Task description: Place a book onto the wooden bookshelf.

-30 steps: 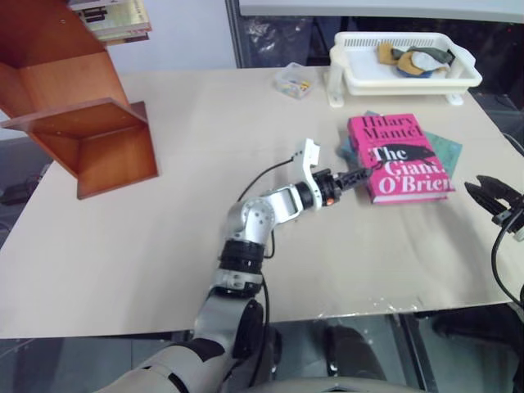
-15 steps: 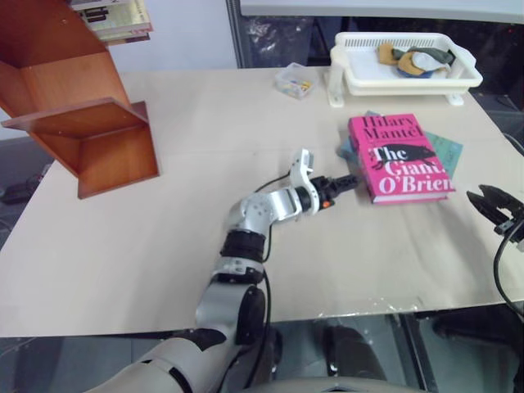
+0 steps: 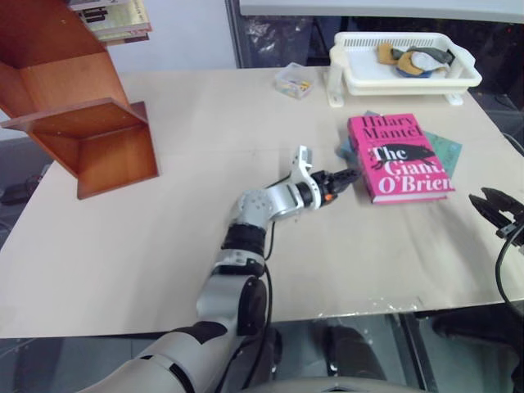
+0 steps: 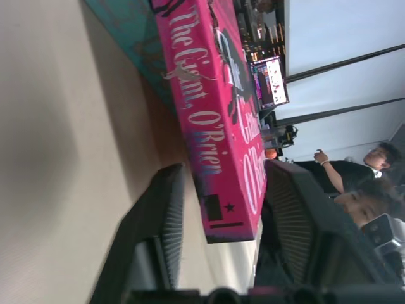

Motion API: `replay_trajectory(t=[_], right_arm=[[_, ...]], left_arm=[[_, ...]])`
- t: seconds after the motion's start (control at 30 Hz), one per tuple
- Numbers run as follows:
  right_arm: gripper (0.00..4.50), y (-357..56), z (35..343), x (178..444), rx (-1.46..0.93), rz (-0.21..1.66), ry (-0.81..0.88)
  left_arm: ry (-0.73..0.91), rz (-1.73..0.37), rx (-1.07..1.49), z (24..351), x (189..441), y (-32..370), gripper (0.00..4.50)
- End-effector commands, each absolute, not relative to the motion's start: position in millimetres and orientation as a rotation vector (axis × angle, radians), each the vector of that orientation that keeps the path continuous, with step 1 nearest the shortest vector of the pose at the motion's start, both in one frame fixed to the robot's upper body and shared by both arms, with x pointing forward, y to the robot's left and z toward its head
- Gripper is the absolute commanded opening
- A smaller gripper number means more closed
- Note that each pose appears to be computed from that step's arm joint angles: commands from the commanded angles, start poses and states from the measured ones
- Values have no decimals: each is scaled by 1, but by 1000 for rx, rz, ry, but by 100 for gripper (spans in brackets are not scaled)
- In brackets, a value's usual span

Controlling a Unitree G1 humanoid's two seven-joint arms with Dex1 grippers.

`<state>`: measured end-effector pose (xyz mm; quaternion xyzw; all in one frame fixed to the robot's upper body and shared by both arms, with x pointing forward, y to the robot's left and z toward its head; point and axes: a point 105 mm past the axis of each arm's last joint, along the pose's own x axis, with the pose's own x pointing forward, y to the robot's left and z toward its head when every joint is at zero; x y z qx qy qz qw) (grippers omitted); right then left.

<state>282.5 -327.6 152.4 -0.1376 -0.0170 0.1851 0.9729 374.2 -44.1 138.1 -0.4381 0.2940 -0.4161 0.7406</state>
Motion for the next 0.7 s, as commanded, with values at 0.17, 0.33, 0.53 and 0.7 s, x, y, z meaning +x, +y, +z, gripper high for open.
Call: replay_trajectory(t=[0.17,0.33,0.53,0.7], right_arm=[[126,-330,174,282,-328,353,-102],[126,-329,174,284,-331,349,-103],[126,-328,169,287,-340,341,-86],[126,-325,169,294,-333,332,-80]], left_arm=[[625,-1094,-991,175,351,-94,140],[573,-1094,-943,180,354,-89,140],[388,-1097,-734,188,358,-61,191],[283,-1075,-634,194,357,-33,413]])
